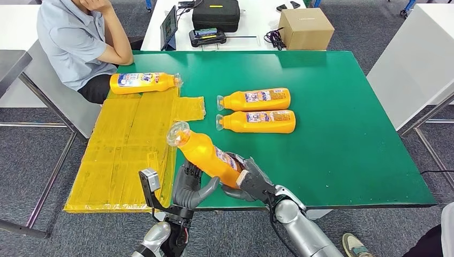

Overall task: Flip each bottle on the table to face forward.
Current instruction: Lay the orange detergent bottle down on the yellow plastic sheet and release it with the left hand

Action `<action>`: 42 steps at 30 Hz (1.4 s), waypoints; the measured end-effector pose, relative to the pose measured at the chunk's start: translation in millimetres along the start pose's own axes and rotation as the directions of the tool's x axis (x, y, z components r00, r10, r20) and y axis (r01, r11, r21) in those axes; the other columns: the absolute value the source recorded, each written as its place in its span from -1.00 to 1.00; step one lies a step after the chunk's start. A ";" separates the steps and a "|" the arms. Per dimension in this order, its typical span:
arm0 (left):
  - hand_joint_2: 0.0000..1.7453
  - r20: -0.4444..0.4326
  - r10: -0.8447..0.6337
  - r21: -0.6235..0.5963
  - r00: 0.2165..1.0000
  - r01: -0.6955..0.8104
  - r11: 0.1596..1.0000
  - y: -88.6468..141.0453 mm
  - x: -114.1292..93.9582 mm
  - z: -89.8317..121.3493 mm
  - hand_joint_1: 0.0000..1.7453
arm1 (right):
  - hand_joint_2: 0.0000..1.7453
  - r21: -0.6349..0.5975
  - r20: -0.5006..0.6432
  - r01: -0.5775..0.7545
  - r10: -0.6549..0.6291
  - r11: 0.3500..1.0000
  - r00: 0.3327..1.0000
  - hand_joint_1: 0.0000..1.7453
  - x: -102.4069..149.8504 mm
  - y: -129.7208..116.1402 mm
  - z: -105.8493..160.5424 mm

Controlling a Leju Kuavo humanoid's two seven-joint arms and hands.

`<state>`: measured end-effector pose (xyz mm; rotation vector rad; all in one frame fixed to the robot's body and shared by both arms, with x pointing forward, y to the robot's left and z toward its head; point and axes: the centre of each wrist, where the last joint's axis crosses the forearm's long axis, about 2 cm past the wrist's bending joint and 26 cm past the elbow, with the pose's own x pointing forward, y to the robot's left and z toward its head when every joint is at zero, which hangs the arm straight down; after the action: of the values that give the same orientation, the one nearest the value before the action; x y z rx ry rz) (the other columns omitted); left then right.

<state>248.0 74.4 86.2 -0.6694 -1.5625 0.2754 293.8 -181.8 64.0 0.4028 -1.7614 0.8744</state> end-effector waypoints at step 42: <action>1.00 0.319 -0.560 0.264 0.765 0.496 0.827 14.4 34.9 -16.5 1.00 | 1.00 -0.007 -0.067 -0.034 0.034 0.999 0.997 -1.00 -7.1 32.9 -15.2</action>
<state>268.3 101.9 109.1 -0.0108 -2.0125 0.1048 285.4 -149.7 48.0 0.3355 -1.7139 0.8950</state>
